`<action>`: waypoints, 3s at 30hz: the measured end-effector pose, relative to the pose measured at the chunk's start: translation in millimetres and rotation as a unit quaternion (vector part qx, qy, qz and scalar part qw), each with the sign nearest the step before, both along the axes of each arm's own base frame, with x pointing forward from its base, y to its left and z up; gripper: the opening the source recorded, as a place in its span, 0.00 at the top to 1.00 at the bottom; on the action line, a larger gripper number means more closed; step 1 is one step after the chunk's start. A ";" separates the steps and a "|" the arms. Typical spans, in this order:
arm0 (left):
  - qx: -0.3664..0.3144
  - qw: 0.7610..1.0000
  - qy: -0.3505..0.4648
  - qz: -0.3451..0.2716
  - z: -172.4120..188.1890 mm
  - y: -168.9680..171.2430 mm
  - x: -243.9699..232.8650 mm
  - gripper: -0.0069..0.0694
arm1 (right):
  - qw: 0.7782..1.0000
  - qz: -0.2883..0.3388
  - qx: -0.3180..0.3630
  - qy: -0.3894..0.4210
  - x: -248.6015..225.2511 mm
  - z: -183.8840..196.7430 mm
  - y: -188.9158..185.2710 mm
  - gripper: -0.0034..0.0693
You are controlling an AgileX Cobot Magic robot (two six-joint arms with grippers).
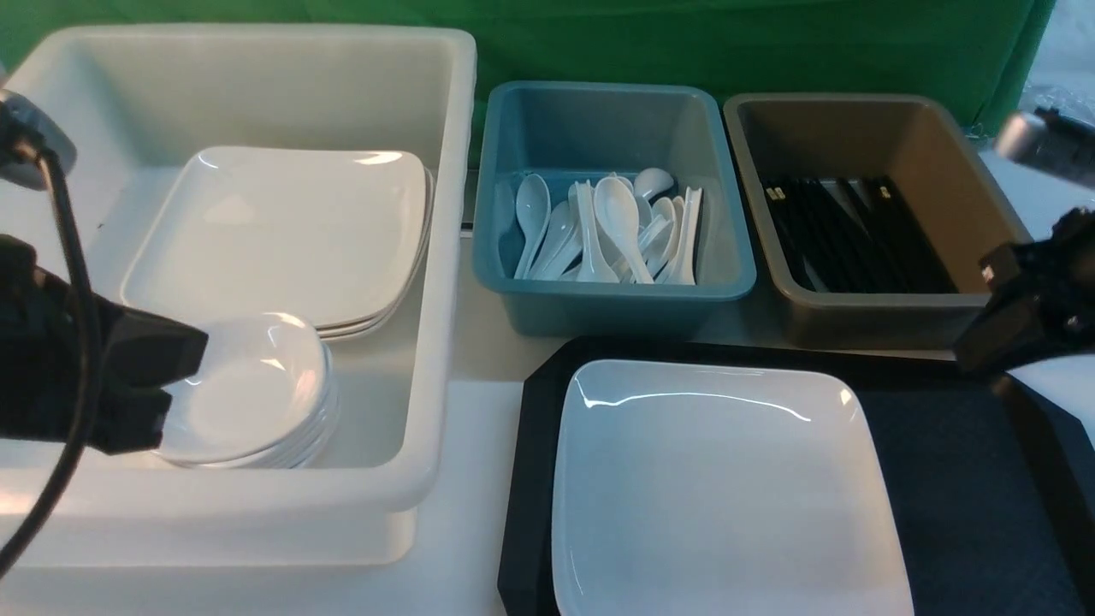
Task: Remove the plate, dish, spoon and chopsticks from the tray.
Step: Use the right arm to grab a plate from the dinner plate, then use the right arm to put the plate into the large storage box on the left
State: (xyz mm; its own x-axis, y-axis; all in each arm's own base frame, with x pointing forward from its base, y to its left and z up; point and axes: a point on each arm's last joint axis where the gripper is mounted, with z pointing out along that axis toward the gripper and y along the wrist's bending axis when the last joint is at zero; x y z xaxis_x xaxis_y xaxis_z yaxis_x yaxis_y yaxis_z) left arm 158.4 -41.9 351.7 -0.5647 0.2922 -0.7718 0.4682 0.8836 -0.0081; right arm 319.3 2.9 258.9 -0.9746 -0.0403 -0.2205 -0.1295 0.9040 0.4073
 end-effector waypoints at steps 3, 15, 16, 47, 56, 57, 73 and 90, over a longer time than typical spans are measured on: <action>0.000 1.000 0.002 0.000 -0.7 -0.1 1.1 0.89 | 1.000 -0.013 0.009 0.012 6.3 -35.7 -0.5 0.49; -0.001 1.000 0.016 0.001 -4.5 -0.6 5.3 0.89 | 1.000 -0.007 -0.022 -0.014 40.4 -104.7 36.2 0.26; -0.001 1.000 0.017 0.001 -4.5 -0.6 5.3 0.89 | 0.999 -0.007 -0.026 -0.025 42.7 -105.7 40.9 0.26; -0.003 1.000 0.020 0.000 -4.7 -1.0 4.9 0.89 | 0.977 0.103 -0.019 -0.186 1.1 8.3 77.0 0.86; -0.003 1.000 0.016 0.001 -4.3 -0.9 5.4 0.89 | 0.970 0.113 -0.026 -0.216 -11.3 29.3 74.6 0.86; -0.004 1.000 0.016 0.001 -4.2 -0.9 5.4 0.89 | 0.967 0.115 -0.028 -0.224 -14.3 34.3 74.1 0.86; -0.018 1.000 -0.007 0.023 -0.4 0.2 9.5 0.89 | 0.940 0.131 -0.031 -0.314 -44.2 110.6 71.0 0.87; -0.047 0.993 -0.077 0.071 10.8 4.1 19.8 0.89 | 0.903 0.093 0.010 -0.419 -31.5 199.3 75.8 0.87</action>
State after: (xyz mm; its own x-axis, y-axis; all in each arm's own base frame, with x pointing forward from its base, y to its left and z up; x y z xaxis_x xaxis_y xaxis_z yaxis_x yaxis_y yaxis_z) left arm 178.2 -37.8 362.5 -0.4684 0.1404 -0.8723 0.3418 0.9392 -0.0323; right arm 287.8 78.7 458.2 -0.4416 -0.1731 -0.8804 -0.5487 0.8284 0.1123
